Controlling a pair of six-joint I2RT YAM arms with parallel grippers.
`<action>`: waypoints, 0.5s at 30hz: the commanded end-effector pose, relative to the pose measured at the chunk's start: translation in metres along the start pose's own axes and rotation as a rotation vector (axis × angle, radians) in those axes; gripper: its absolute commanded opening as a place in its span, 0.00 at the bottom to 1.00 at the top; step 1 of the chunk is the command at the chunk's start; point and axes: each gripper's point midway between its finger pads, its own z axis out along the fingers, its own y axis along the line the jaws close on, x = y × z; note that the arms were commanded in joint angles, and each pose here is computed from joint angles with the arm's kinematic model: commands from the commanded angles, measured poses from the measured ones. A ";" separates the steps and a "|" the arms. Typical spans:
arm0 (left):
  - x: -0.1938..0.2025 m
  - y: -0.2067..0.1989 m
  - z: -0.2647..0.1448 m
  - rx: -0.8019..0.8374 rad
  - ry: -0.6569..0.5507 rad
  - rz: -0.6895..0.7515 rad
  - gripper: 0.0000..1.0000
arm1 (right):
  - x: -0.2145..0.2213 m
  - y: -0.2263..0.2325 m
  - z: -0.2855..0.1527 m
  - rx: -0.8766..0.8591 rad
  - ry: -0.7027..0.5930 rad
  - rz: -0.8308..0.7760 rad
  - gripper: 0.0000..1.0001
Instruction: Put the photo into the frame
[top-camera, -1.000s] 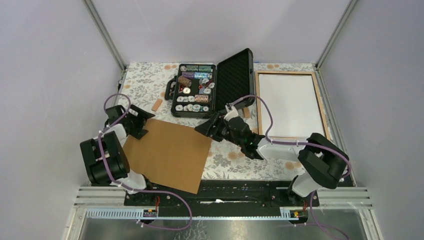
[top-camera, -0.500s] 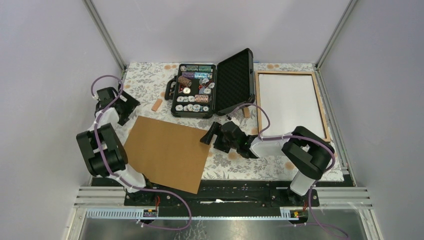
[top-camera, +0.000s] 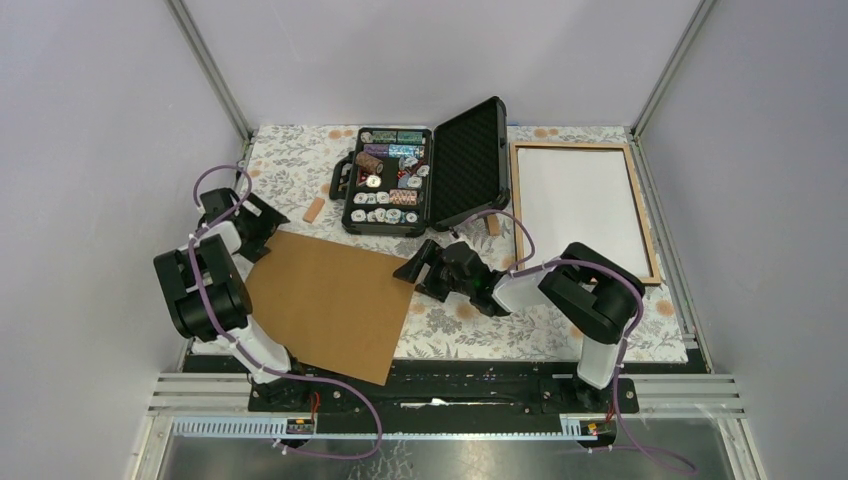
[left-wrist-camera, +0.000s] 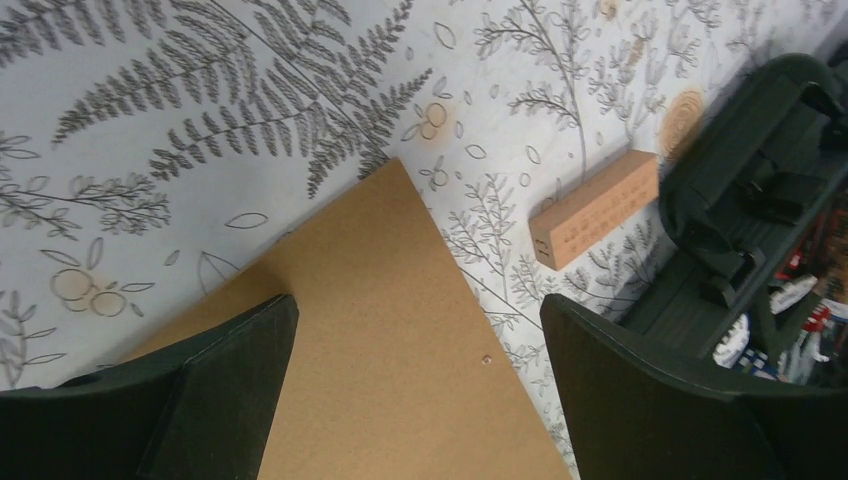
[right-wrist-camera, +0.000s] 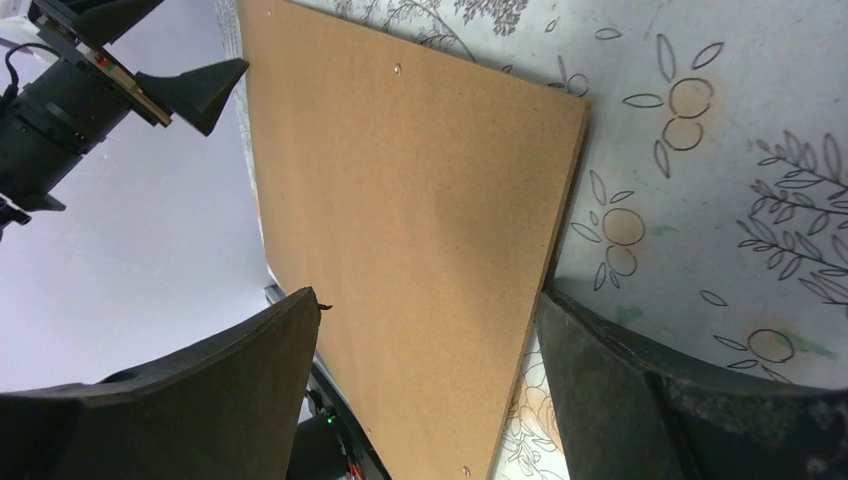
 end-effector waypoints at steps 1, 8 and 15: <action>0.051 0.002 -0.002 0.059 0.158 -0.090 0.98 | -0.011 0.082 -0.012 -0.259 -0.003 -0.009 0.84; 0.068 -0.015 -0.016 0.185 0.170 -0.156 0.98 | -0.035 0.133 -0.037 -0.310 -0.062 -0.106 0.84; 0.074 -0.023 -0.025 0.240 0.176 -0.193 0.98 | -0.051 0.136 -0.047 -0.357 -0.098 -0.054 0.83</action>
